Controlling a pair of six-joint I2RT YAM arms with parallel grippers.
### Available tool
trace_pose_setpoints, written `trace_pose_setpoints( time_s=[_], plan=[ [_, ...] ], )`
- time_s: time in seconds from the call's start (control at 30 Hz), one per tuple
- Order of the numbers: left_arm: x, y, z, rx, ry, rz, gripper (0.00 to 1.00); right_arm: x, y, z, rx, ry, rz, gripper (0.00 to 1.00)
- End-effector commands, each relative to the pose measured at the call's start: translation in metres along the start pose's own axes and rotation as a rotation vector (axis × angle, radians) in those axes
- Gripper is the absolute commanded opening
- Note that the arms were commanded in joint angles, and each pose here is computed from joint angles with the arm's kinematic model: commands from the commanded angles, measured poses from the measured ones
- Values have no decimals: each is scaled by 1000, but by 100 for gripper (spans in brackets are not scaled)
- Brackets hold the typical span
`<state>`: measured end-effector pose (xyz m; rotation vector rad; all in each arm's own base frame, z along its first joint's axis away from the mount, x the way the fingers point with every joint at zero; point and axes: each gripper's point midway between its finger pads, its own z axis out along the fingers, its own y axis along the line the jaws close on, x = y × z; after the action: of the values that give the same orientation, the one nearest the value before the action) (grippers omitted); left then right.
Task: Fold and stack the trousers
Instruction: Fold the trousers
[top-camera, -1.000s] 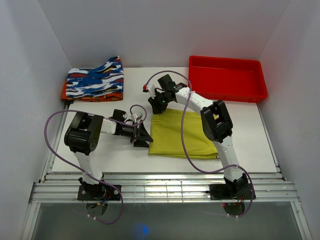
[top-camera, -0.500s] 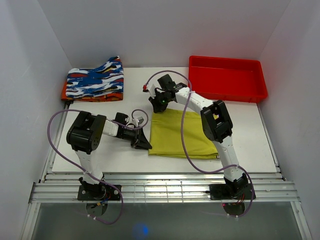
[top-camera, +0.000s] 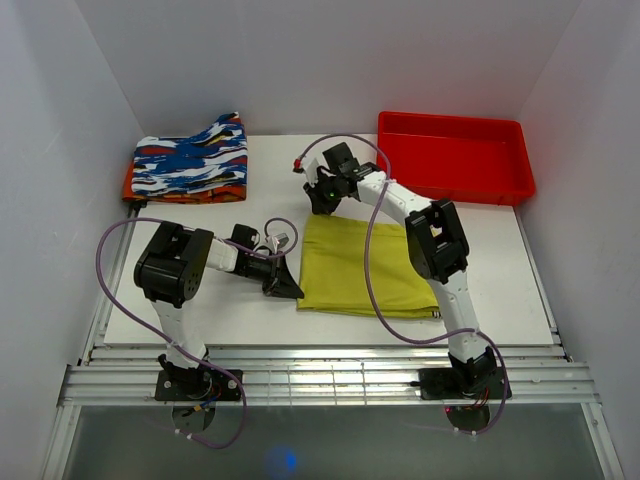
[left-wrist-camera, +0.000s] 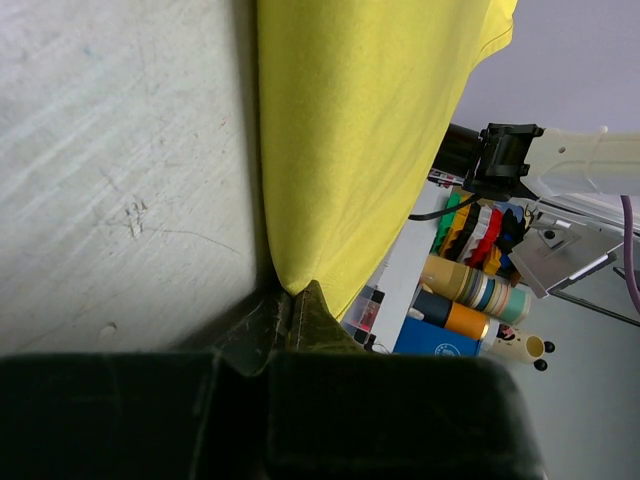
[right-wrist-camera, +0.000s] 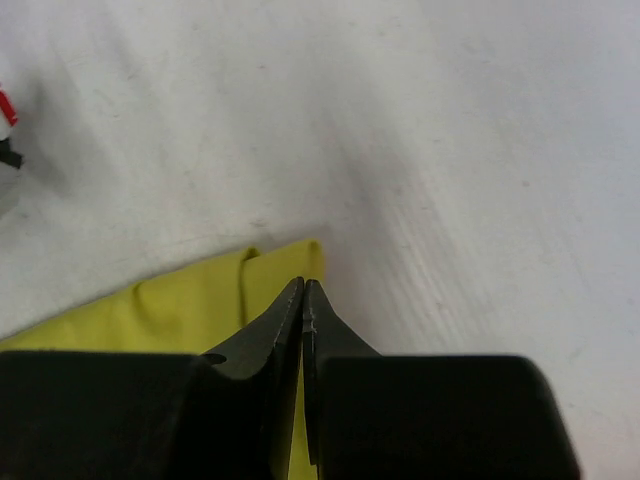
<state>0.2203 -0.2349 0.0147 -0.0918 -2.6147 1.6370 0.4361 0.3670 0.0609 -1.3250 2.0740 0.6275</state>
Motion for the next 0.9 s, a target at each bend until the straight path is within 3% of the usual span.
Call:
trace_pose_setpoints(
  time_s=[0.0,0.17,0.33,0.5,0.57,0.6,0.67,0.7,0.73,0.8,0.87],
  plan=[
    [22,45,5,-175,17,-92,0,-33,-49,-18,140,-124,-13,8],
    [24,49,4,-195,15,-99,0,-50,-67,-32,211,-194,-14,8],
    [14,23,2,-98,-4,-16,1,-57,-43,-52,109,-166,-29,9],
    [-19,-12,-21,-44,-183,114,6,-31,6,-91,-45,-29,-15,36],
    [-27,-26,-28,-5,-202,135,25,-33,25,-119,-57,-46,-31,44],
    [-31,-36,-34,7,-221,141,37,-5,39,-116,-94,7,-1,48],
    [-37,-47,-44,33,-249,154,45,-2,60,-140,-87,-3,-40,57],
    [-42,-53,-49,37,-264,163,54,23,71,-138,-103,42,-26,60],
    [-46,-60,-55,42,-280,182,59,18,79,-153,-85,15,-69,67],
    [-54,-68,-67,56,-303,187,67,38,104,-150,-97,73,-112,69],
    [-61,-70,-81,54,-340,166,69,38,133,-150,-96,88,-200,70]
  ],
)
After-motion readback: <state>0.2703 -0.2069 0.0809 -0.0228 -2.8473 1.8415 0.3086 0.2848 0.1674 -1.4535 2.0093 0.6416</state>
